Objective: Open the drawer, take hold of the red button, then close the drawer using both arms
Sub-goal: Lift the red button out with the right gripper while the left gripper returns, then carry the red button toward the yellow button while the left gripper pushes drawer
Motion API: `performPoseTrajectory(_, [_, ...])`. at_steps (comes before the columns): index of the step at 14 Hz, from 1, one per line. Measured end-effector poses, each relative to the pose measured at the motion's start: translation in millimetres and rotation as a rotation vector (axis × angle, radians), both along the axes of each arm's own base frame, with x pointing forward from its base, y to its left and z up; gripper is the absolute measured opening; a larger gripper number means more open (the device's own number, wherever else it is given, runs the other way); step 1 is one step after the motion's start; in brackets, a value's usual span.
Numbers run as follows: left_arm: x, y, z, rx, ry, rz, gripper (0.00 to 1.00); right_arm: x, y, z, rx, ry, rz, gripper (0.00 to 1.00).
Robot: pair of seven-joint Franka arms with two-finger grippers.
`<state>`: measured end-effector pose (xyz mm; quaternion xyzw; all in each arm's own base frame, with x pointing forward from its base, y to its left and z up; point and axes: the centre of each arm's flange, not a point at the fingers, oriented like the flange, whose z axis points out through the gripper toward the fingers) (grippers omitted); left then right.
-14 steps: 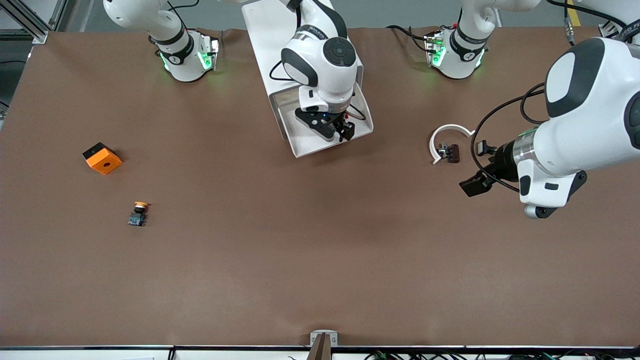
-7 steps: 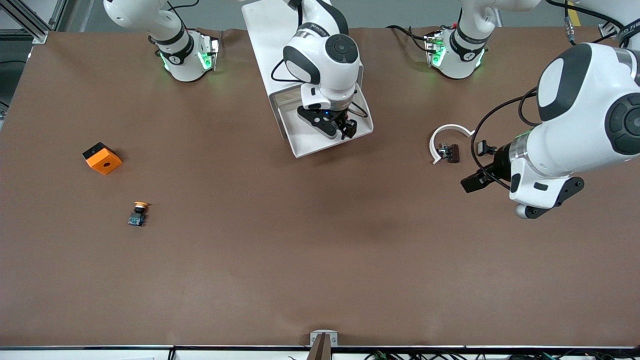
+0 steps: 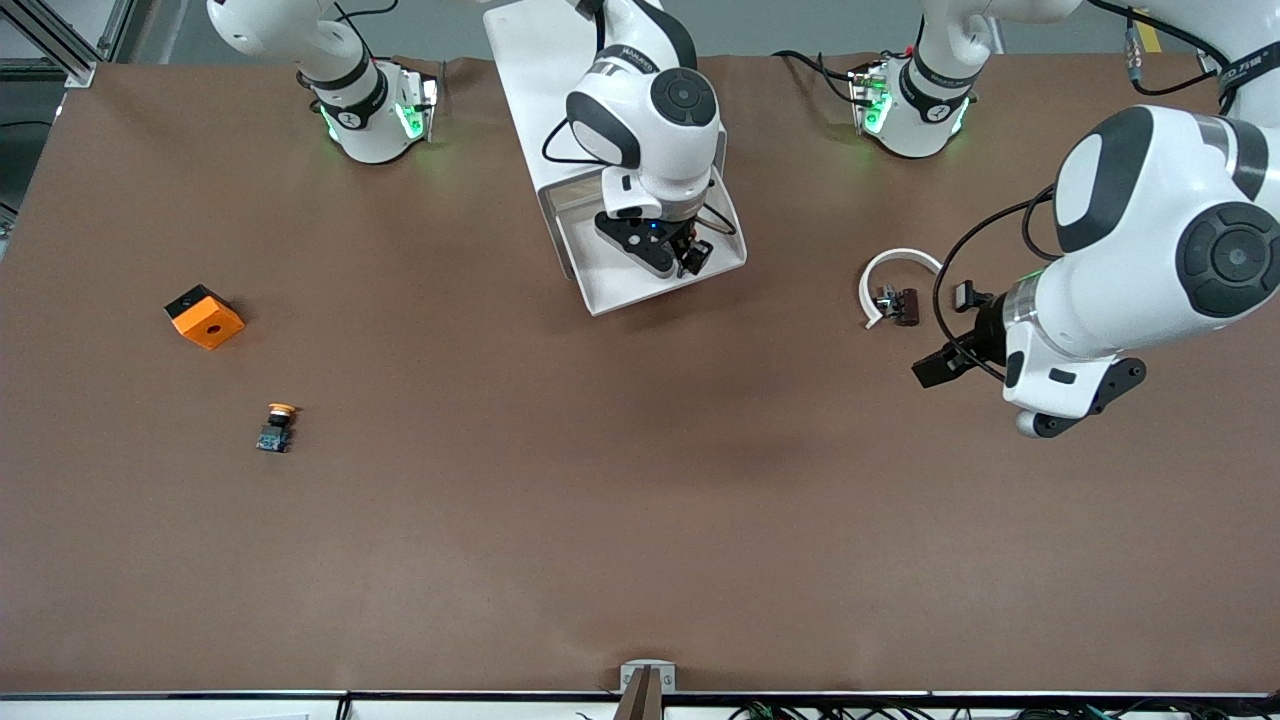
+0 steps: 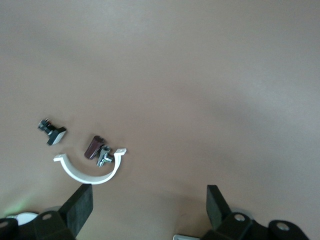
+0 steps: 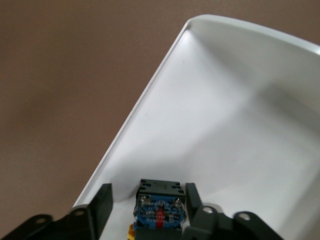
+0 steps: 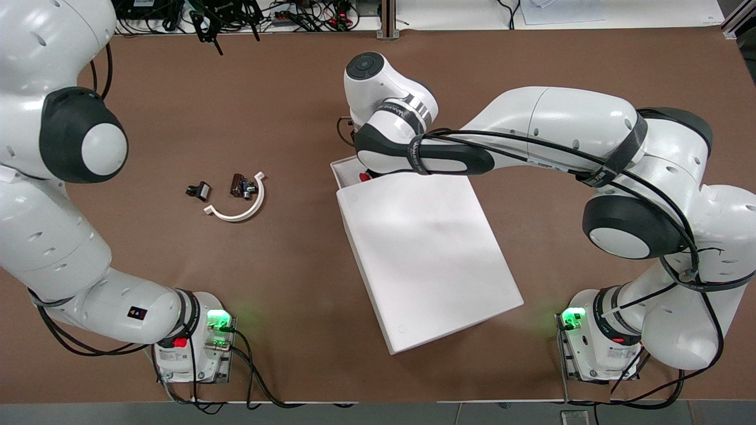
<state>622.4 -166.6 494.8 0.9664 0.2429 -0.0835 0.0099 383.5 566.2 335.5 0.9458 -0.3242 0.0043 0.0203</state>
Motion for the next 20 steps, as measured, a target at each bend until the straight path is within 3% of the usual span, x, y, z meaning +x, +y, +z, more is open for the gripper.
performPoseTrajectory(2, [-4,-13,-22,-0.018,-0.040,-0.032,1.00,0,0,0,0.001,-0.001,0.000,0.41])
performPoseTrajectory(6, [-20,-61,-83,-0.013,-0.109,-0.117,1.00,0,1,1,0.002,-0.002,0.000,0.41])
performPoseTrajectory(10, [-54,-100,-136,-0.001,-0.095,-0.194,1.00,4,1,6,0.011,-0.009,-0.004,0.41])
performPoseTrajectory(13, [-78,-116,-168,-0.007,-0.097,-0.233,1.00,13,1,31,0.054,-0.020,-0.016,0.41])
performPoseTrajectory(16, [-100,-111,-185,0.006,-0.063,-0.246,1.00,37,-23,78,0.083,0.022,0.032,0.41])
performPoseTrajectory(20, [-124,-112,-179,0.008,-0.054,-0.271,1.00,104,-116,141,0.079,0.063,0.155,0.41])
